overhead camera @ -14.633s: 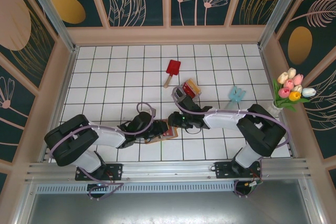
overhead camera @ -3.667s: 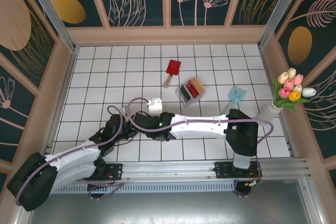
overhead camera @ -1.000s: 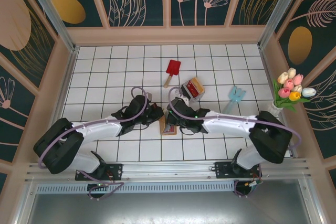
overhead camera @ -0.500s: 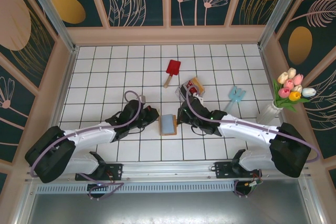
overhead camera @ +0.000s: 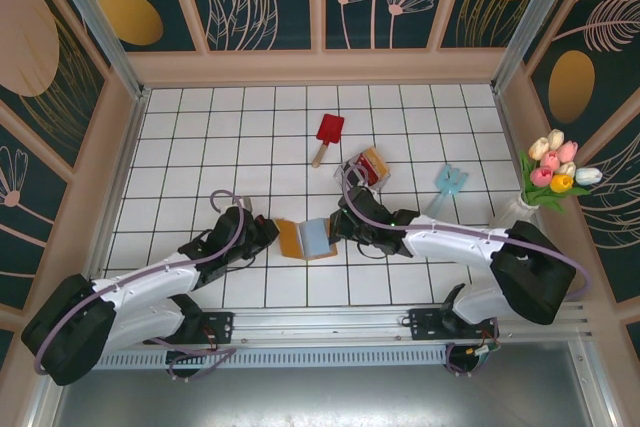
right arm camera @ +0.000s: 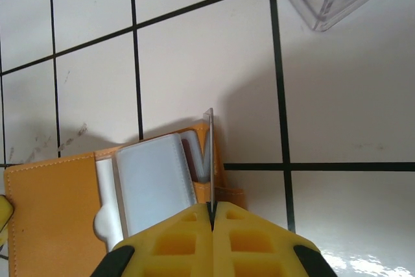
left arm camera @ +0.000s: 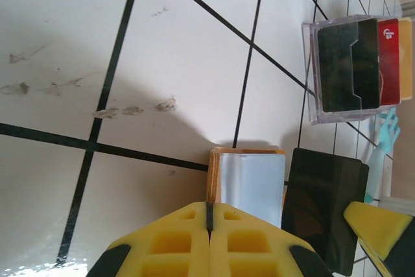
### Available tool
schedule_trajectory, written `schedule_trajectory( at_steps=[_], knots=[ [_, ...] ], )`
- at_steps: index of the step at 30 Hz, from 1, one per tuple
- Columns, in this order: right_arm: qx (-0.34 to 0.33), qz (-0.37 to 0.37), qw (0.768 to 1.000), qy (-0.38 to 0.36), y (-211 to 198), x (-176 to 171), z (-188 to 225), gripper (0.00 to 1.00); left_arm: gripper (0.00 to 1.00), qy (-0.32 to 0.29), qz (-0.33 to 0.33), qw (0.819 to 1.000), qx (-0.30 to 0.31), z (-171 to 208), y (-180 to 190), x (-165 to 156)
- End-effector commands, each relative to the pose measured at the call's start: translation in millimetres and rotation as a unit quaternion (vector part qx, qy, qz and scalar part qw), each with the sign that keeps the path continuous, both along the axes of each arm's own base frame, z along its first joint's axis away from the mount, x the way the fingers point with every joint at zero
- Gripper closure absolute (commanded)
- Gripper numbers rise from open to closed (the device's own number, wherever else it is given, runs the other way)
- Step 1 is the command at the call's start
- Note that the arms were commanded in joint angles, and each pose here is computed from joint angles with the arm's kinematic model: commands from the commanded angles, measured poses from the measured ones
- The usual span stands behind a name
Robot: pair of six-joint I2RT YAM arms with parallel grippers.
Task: Put the credit cards into the card holder
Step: Flip over the card slot in the card holder.
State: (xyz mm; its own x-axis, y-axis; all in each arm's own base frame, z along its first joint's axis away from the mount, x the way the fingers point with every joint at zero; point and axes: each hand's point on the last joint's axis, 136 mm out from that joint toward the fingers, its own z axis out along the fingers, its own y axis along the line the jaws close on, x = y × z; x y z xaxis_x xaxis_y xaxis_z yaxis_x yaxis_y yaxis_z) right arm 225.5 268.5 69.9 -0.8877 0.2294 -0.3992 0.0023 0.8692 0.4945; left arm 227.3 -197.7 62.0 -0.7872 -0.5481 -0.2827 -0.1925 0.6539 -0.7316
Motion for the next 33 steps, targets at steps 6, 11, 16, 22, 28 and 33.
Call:
schedule_trajectory(
  at_steps=[6,11,16,22,28,33],
  knots=[
    [0.001,0.027,0.999,-0.022,18,1,13,0.99,1.00,0.012,-0.012,0.999,0.027,-11,2,-2],
    [-0.006,0.041,0.999,-0.028,28,0,19,0.99,1.00,0.014,-0.015,0.999,0.030,-13,2,-2],
    [0.032,0.062,0.997,-0.020,45,-3,20,0.99,1.00,0.014,-0.014,0.999,0.031,-14,3,-3],
    [0.073,0.095,0.993,-0.003,74,-6,20,0.99,1.00,0.020,-0.019,0.999,0.041,-23,3,-4],
    [0.105,0.111,0.988,-0.008,88,-8,30,0.99,1.00,0.028,-0.024,0.998,0.048,-37,3,-6],
    [0.106,0.102,0.989,0.006,79,-9,19,0.99,1.00,0.021,-0.040,0.998,0.041,-38,-4,-5]
  ],
)
